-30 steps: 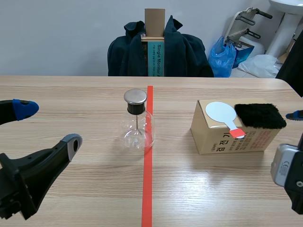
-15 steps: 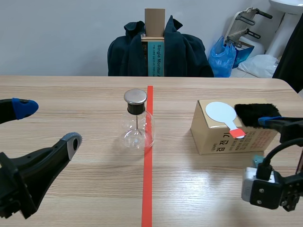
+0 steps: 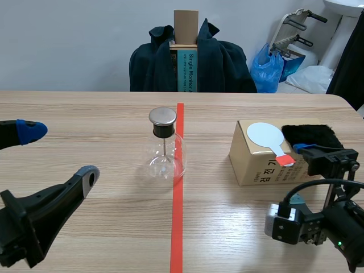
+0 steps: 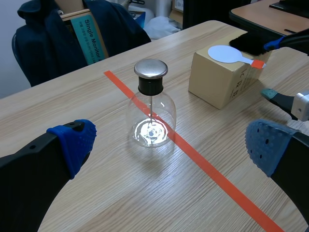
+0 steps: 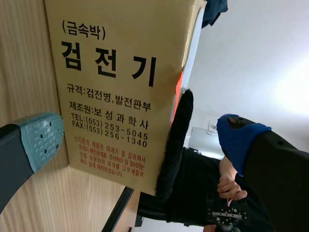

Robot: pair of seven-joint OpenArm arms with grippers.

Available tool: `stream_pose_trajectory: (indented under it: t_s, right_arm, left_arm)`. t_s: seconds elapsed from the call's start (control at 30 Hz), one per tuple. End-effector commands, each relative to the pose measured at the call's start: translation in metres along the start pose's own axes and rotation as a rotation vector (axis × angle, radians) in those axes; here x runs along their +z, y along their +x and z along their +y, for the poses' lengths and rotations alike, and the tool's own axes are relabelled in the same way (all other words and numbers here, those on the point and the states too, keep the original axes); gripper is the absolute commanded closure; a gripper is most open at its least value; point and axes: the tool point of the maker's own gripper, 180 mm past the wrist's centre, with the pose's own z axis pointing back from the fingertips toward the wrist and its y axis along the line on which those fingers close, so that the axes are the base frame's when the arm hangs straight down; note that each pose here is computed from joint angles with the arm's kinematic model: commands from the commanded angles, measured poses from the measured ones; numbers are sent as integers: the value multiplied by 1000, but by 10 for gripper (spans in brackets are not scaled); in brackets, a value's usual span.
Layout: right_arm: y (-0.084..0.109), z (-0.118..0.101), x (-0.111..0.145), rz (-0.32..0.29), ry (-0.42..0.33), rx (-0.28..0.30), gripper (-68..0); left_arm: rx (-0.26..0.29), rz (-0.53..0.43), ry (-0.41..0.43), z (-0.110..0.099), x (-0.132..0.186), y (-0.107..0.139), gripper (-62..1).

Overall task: Do the electroscope experiment.
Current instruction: 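Pick up the white charging plate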

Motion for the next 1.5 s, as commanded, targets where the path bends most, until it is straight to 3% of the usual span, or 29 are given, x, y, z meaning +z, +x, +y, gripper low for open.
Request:
stream_pose_trajectory:
  t_s: [0.0,0.33,0.73,0.87,1.1,1.2,1.47]
  right_arm:
    - [2,-20,-9,-14,-62,13,-679]
    - [23,-28,-14,-115,-96,21,-679]
    - [16,-28,-15,-79,-93,41,-679]
    - [13,-28,-15,-60,-92,44,-553]
    - [13,-28,-15,-63,-92,44,-142]
    - [14,-28,-15,-63,-92,44,-17]
    - [13,-31,-15,-64,-108,54,-8]
  left_arm:
    - [-3,-38,-1,0,-2,11,-623]
    - [-3,-38,-1,0,-2,11,-623]
    - [-3,-38,-1,0,-2,11,-623]
    - [-3,-38,-1,0,-2,11,-623]
    - [-3,-38,-1,0,-2,11,-623]
    - [-3,-38,-1,0,-2,11,-623]
    - [-3,-38,-1,0,-2,11,-623]
